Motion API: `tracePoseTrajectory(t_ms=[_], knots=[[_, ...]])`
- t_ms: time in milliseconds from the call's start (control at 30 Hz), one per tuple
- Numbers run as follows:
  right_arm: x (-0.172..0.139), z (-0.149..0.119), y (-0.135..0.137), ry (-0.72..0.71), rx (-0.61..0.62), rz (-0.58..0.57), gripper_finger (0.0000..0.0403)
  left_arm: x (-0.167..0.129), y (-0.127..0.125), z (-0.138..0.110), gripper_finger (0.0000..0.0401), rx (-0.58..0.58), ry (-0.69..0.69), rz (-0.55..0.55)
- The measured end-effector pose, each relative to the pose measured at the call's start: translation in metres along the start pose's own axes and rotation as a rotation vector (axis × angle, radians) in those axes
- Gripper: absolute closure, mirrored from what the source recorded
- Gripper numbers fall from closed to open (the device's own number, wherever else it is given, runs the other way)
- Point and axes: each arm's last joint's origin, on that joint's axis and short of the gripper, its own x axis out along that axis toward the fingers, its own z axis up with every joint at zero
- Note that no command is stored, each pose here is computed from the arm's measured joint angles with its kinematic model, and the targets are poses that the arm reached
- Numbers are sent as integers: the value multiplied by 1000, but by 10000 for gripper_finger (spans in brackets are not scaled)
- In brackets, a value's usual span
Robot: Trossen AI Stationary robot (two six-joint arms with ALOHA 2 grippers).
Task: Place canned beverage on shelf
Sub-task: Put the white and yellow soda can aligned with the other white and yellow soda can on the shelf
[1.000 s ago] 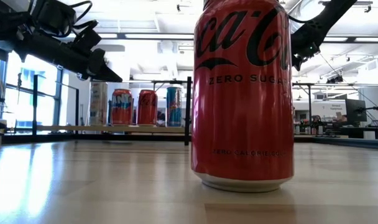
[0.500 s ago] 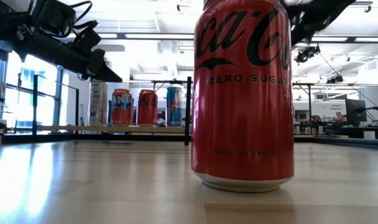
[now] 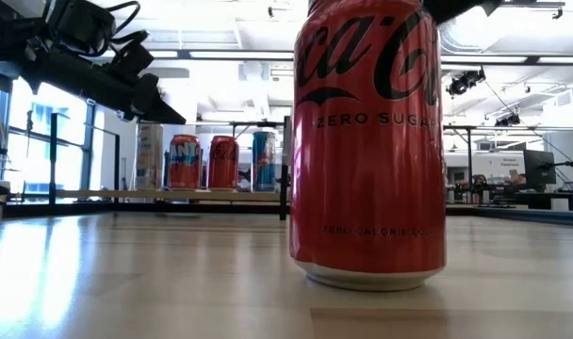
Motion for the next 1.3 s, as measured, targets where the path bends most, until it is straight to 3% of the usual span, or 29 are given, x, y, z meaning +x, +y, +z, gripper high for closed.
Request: tracePoseTrajectory(t_ms=[233, 433, 700, 967, 1167, 1300], knots=[[64, 19, 22, 40, -72, -23, 160, -1, -3, 4, 401, -1, -36, -16], [125, 29, 37, 99, -118, 63, 160, -1, -3, 3, 401, 8, -32, -26], [181, 30, 26, 148, -123, 31, 160, -1, -4, 2, 401, 13, -27, -34], [193, 32, 18, 154, -122, 14, 159, -1, -4, 2, 401, 20, -29, -34], [193, 34, 18, 140, -141, 12, 105, -1, -4, 2, 401, 18, -28, -34], [193, 35, 18, 141, -145, 12, 90, -1, -4, 2, 401, 18, -29, -34]])
